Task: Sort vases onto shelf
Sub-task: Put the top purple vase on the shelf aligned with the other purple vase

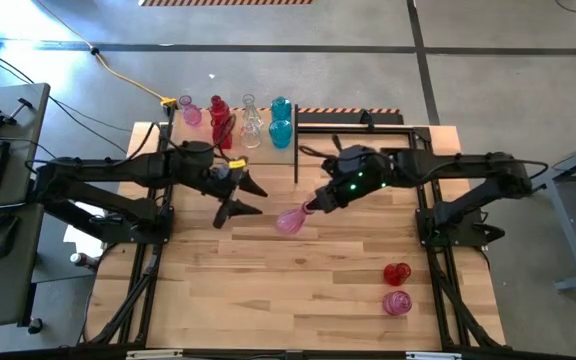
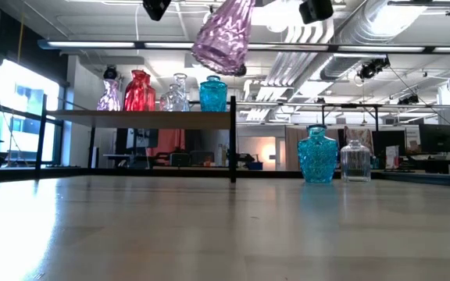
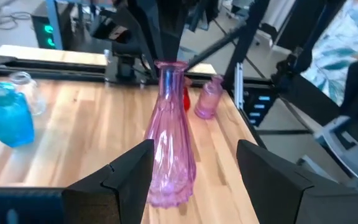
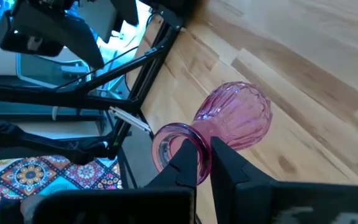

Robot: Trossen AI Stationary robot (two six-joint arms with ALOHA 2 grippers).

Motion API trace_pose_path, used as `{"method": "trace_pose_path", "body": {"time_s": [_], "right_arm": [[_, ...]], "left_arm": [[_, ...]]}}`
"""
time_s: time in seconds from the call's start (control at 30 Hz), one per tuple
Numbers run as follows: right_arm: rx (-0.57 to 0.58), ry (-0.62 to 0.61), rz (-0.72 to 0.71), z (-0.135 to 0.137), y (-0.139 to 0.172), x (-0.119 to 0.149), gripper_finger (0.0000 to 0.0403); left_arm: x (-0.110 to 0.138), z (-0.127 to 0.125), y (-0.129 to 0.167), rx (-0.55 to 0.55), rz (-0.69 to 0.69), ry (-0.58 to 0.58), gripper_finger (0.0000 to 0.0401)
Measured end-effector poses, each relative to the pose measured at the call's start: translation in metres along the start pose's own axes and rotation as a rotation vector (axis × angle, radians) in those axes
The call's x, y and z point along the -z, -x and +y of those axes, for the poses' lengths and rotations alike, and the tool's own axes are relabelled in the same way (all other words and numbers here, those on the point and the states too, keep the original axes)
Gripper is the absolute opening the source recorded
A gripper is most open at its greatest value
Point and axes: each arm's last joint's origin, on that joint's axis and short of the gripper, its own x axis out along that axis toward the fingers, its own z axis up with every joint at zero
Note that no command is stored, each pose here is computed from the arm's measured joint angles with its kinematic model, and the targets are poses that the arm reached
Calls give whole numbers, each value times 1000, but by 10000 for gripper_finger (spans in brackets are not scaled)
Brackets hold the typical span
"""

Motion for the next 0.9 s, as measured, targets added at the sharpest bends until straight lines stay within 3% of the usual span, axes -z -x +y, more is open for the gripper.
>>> {"method": "trace_pose_path", "body": {"time_s": [0.57,0.9], "right_arm": [[-72,-19,9,9,-43,7,0],[-79,-20,4,9,-54,7,0]], "left_arm": [[18,-9,-40,62,128,68,220],[16,-8,-57,79,61,88,220]]}}
